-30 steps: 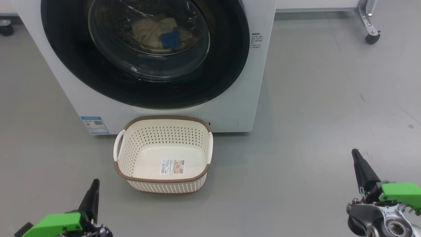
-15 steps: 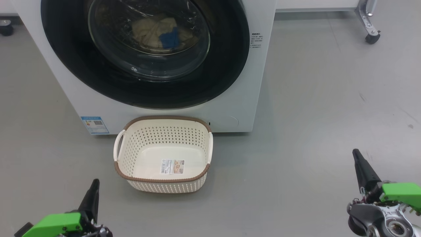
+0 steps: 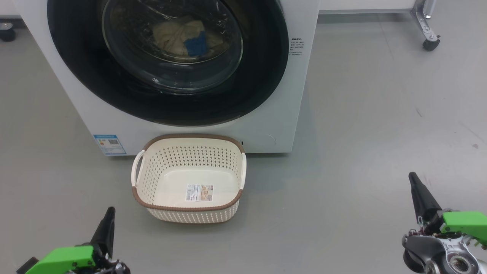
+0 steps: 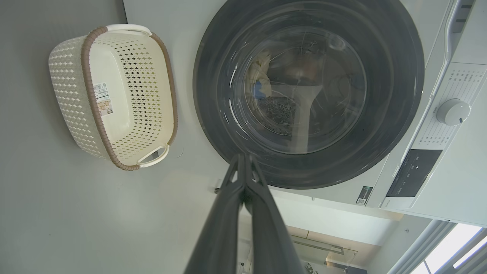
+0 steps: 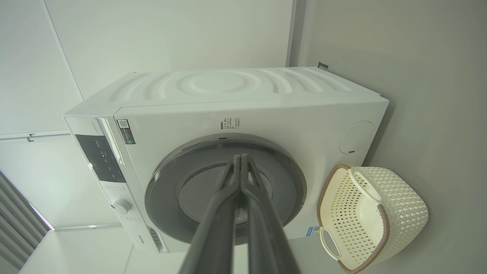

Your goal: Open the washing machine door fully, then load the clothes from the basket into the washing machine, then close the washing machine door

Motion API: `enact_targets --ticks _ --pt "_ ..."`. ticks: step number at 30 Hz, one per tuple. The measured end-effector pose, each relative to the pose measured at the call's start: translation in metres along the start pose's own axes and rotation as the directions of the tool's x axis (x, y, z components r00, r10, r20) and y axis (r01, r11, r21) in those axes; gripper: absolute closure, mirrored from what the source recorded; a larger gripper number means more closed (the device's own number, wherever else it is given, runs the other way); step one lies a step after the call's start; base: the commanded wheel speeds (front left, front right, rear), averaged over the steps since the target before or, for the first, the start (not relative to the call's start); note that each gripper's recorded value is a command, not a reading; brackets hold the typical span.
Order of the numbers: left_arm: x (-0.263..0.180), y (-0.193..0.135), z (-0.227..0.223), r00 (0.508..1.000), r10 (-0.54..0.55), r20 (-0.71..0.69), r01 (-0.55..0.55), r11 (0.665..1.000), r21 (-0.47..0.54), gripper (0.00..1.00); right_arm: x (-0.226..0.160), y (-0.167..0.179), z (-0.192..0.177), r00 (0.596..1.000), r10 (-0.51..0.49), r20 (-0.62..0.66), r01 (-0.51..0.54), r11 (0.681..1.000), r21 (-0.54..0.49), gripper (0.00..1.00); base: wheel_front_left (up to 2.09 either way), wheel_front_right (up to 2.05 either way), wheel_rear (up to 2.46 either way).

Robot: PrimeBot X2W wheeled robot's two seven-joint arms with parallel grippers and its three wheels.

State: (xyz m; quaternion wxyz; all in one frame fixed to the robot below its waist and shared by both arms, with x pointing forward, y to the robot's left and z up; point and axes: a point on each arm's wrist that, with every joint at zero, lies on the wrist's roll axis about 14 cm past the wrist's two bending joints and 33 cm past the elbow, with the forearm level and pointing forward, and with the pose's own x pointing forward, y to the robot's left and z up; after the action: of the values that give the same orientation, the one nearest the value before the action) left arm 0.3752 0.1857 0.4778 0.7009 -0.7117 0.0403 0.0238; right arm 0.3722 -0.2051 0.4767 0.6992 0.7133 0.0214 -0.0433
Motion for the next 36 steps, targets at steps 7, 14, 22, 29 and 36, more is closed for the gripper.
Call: enact_targets --ticks 7,14,22,29,36 --pt "0.0000 0.0000 0.0000 1.000 0.000 0.000 0.000 1.000 0.000 1.00 -0.0001 -0.0006 0.0008 1.000 -0.002 0.003 0.002 1.000 0.001 1.00 0.00 0.00 0.00" --pt "0.0000 0.0000 0.0000 1.000 0.000 0.000 0.000 1.000 0.000 1.00 -0.0002 -0.0006 0.0005 1.000 -0.002 -0.002 0.002 1.000 0.001 1.00 0.00 0.00 0.00" --pt "0.0000 0.0000 0.0000 1.000 0.000 0.000 0.000 1.000 0.000 1.00 -0.0002 -0.0006 0.0007 1.000 -0.002 -0.002 0.002 1.000 0.000 1.00 0.00 0.00 0.00" --pt "0.0000 0.0000 0.0000 1.000 0.000 0.000 0.000 1.000 0.000 1.00 -0.0002 -0.0006 0.0009 1.000 -0.002 -0.001 0.002 1.000 0.001 1.00 0.00 0.00 0.00" --pt "0.0000 0.0000 0.0000 1.000 0.000 0.000 0.000 1.000 0.000 1.00 -0.0002 -0.0006 0.0012 1.000 -0.002 0.000 0.002 1.000 0.001 1.00 0.00 0.00 0.00"
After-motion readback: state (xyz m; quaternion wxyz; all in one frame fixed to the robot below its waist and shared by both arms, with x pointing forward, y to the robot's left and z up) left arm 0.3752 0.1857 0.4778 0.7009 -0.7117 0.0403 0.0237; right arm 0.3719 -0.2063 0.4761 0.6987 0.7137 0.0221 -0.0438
